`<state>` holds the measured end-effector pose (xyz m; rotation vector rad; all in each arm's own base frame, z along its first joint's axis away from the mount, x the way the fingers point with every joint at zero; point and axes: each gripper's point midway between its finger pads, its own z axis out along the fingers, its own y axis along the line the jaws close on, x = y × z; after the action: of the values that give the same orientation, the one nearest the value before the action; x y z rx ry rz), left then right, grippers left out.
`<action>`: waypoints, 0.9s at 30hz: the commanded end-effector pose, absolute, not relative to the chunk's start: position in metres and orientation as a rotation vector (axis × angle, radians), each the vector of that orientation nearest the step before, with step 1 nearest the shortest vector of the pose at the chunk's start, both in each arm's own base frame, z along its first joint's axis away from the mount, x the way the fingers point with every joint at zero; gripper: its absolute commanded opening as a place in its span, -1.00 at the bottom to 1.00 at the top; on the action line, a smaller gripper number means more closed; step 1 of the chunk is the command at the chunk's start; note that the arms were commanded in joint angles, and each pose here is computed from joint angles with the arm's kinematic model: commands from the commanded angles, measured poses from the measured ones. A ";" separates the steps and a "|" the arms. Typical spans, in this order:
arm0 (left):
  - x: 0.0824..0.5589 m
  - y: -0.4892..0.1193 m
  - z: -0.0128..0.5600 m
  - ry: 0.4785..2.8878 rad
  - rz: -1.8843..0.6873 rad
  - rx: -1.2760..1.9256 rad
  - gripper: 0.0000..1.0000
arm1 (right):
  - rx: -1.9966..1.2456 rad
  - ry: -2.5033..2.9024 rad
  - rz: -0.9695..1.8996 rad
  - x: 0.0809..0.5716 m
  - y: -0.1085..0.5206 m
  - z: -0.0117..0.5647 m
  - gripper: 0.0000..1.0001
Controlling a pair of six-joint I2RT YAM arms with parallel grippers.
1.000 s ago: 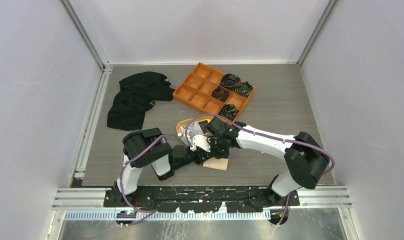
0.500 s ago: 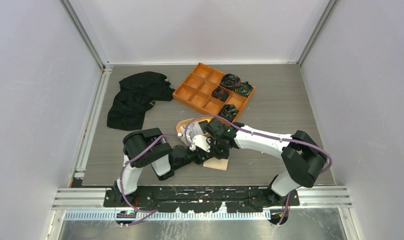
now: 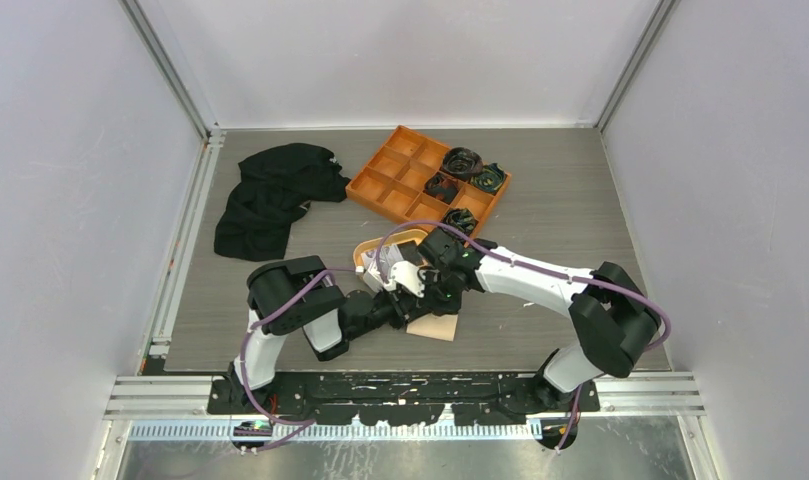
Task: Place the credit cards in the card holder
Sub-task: Close the card holder at the center of the board.
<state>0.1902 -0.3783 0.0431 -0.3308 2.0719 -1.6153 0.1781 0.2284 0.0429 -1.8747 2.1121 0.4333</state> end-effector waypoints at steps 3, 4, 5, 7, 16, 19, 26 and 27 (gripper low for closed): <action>0.179 -0.370 0.013 2.174 -1.517 -0.277 -0.90 | -1.839 1.996 0.503 0.184 0.248 0.058 -0.77; 0.178 -0.371 0.012 2.177 -1.517 -0.276 -0.90 | -1.833 1.996 0.507 0.185 0.249 0.058 -0.77; 0.179 -0.371 0.012 2.177 -1.519 -0.277 -0.90 | -1.831 1.996 0.508 0.184 0.249 0.058 -0.77; 0.178 -0.371 0.012 2.178 -1.520 -0.276 -0.90 | -1.830 1.999 0.507 0.184 0.250 0.056 -0.77; 0.178 -0.371 0.013 2.176 -1.524 -0.271 -0.90 | -1.807 2.020 0.448 0.191 0.252 0.048 -0.78; 0.177 -0.371 0.013 2.180 -1.525 -0.268 -0.91 | -1.782 2.030 0.417 0.197 0.252 0.047 -0.78; 0.175 -0.375 0.010 2.188 -1.528 -0.261 -0.95 | -1.750 2.050 0.378 0.202 0.252 0.043 -0.79; 0.174 -0.375 0.010 2.190 -1.529 -0.261 -0.95 | -1.745 2.052 0.372 0.203 0.252 0.043 -0.80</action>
<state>0.1902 -0.3784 0.0426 -0.3308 2.0700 -1.6171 0.1763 0.2309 0.0385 -1.8324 2.1386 0.4189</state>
